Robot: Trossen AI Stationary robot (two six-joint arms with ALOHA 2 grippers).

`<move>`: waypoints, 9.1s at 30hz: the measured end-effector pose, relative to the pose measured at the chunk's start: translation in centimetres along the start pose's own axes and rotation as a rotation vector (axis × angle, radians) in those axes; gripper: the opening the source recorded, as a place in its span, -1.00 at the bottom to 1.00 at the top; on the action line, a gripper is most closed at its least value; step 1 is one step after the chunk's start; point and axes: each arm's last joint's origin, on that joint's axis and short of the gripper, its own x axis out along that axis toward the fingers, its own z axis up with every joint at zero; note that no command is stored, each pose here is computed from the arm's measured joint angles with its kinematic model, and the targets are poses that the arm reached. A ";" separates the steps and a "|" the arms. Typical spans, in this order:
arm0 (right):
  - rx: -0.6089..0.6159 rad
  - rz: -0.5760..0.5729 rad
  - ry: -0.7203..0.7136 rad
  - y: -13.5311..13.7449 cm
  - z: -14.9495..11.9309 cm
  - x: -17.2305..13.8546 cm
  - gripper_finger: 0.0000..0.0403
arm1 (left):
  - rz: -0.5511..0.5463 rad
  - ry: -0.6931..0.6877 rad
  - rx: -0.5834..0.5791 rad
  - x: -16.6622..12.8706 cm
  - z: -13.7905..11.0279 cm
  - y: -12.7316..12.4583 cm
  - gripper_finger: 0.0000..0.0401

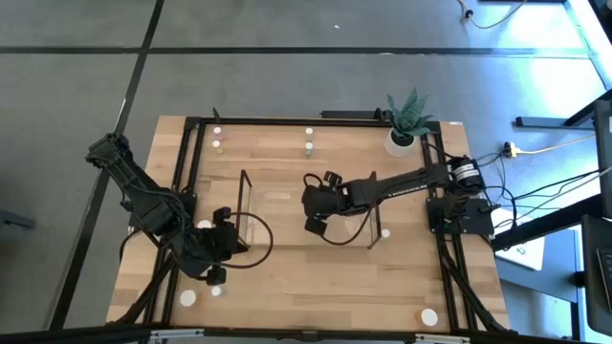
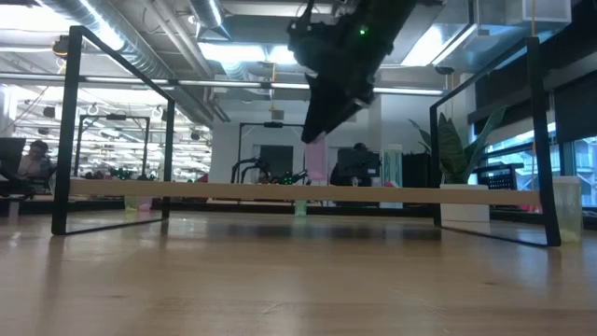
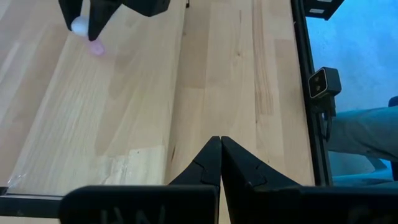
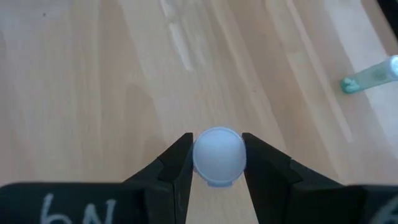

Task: Pick and place medicine bottles onto shelf by color
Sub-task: Put the bottom pink pill bottle on the shelf, then put the bottom left orange pill bottle on the shelf

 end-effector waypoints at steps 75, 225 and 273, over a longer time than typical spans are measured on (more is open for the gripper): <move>0.067 -0.016 0.066 -1.5 -0.1 0.5 -0.37 | 0.195 -0.141 -0.053 0.5 1.1 1.4 -1.00; -0.426 0.370 -0.433 6.2 -2.5 -17.9 -0.17 | -0.163 0.473 -0.059 -4.5 -9.0 -5.0 -1.00; -0.423 0.369 -0.435 6.2 -2.5 -17.9 -0.17 | -0.100 0.446 -0.172 -3.0 -11.1 -7.7 -0.60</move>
